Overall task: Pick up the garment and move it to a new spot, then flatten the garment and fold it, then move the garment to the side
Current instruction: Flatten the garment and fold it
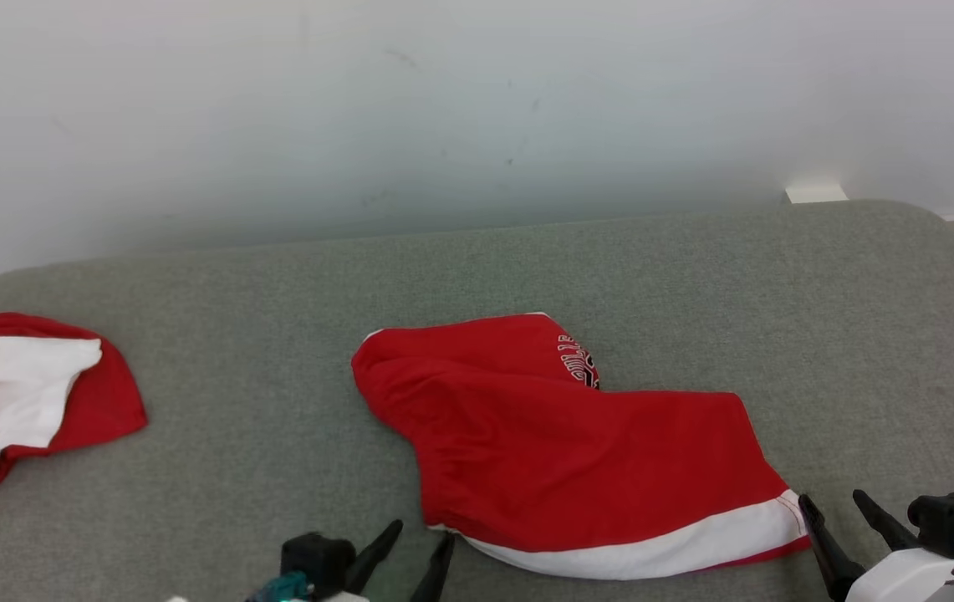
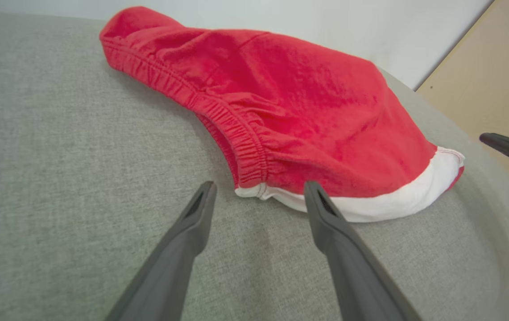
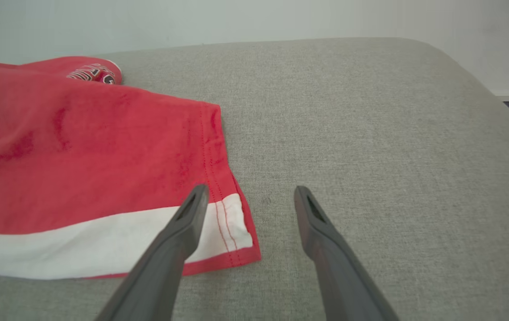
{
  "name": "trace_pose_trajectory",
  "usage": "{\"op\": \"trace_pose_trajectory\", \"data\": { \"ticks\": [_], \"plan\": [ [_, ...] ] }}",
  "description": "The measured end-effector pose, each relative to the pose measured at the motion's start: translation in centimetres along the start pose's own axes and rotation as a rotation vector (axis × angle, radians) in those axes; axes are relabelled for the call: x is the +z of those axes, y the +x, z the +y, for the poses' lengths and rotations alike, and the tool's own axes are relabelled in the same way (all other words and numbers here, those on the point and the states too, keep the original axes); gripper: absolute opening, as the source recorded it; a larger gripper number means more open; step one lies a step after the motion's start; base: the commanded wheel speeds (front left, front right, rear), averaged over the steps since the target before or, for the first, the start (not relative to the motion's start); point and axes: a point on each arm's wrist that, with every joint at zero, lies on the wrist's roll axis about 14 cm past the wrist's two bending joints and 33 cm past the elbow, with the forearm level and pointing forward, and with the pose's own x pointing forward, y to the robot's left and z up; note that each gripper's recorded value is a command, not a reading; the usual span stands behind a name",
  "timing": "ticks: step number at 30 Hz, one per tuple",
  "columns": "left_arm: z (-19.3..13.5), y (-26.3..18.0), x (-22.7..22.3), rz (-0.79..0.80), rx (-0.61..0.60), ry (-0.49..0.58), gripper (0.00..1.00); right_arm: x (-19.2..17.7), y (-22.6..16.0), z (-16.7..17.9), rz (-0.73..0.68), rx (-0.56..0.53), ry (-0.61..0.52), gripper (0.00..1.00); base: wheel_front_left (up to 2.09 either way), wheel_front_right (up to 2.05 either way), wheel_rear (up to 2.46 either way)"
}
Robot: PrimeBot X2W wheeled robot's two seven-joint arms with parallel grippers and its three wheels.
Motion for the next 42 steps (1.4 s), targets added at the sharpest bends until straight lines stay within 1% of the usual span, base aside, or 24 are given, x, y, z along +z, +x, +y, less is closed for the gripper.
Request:
{"op": "trace_pose_trajectory", "data": {
  "ticks": [7,8,15,16,17,18,19,20,21,22,26,30,34,37,38,39,40,42],
  "plan": [
    [0.5,1.7,-1.6,0.087,-0.027,0.005,1.00,-1.8,1.3,0.9,0.100,0.035,0.011,1.00,0.00,0.00,0.00],
    [0.3,2.0,-1.9,0.107,-0.044,0.017,1.00,-2.5,1.4,1.1,0.132,0.040,0.024,1.00,0.00,0.00,0.00],
    [-0.2,2.8,-2.0,0.118,-0.079,0.031,1.00,-3.5,1.4,1.6,0.174,0.058,0.045,0.99,0.00,0.00,0.00],
    [-0.2,2.8,-2.1,0.121,-0.084,0.035,1.00,-3.7,1.4,1.7,0.180,0.063,0.048,0.79,0.00,0.00,0.00],
    [-0.2,2.9,-2.0,0.120,-0.086,0.038,1.00,-3.8,1.4,1.9,0.183,0.069,0.051,0.64,0.00,0.00,0.00],
    [-0.3,3.0,-2.0,0.121,-0.090,0.040,1.00,-3.8,1.5,2.1,0.181,0.074,0.055,0.46,0.00,0.00,0.00],
    [-0.2,3.0,-2.0,0.119,-0.091,0.042,1.00,-3.8,1.5,2.2,0.182,0.080,0.053,0.33,0.00,0.00,0.00],
    [-0.2,3.1,-2.0,0.121,-0.093,0.044,0.50,-3.8,1.6,2.3,0.181,0.084,0.052,0.16,0.00,0.00,0.00],
    [-0.1,3.1,-2.0,0.123,-0.092,0.041,0.21,-3.8,1.6,2.4,0.180,0.088,0.049,0.00,0.00,0.00,0.00],
    [-0.2,3.0,-2.1,0.126,-0.093,0.039,0.00,-3.8,1.6,2.5,0.177,0.091,0.051,0.00,0.00,0.00,0.00],
    [-0.4,2.8,-2.4,0.135,-0.102,0.040,0.00,-3.4,1.6,2.7,0.153,0.099,0.053,0.00,0.00,0.00,0.00],
    [-0.3,2.6,-1.3,0.106,-0.101,0.053,0.00,-2.1,1.6,3.0,0.091,0.109,0.069,0.00,0.00,0.00,0.00],
    [-0.2,2.6,1.4,0.029,-0.105,0.066,0.00,1.1,1.6,4.3,-0.032,0.151,0.125,0.00,0.00,0.00,0.00],
    [0.6,2.5,3.3,-0.013,-0.100,0.106,0.00,3.9,1.7,5.2,-0.117,0.193,0.166,0.00,0.00,0.00,0.00],
    [1.0,2.6,4.1,-0.029,-0.097,0.119,0.00,5.0,1.8,5.6,-0.144,0.209,0.173,0.00,0.00,0.00,0.00],
    [1.5,3.0,6.0,-0.062,-0.099,0.141,0.00,7.0,2.2,6.2,-0.190,0.238,0.168,0.00,0.00,0.00,0.00],
    [1.5,3.0,6.0,-0.062,-0.099,0.141,0.00,7.0,2.2,6.2,-0.190,0.238,0.168,0.00,0.00,0.00,0.00],
    [2.0,3.8,8.1,-0.086,-0.100,0.156,0.00,9.3,2.8,6.8,-0.238,0.264,0.173,0.00,0.00,0.00,0.00]
  ]
}}
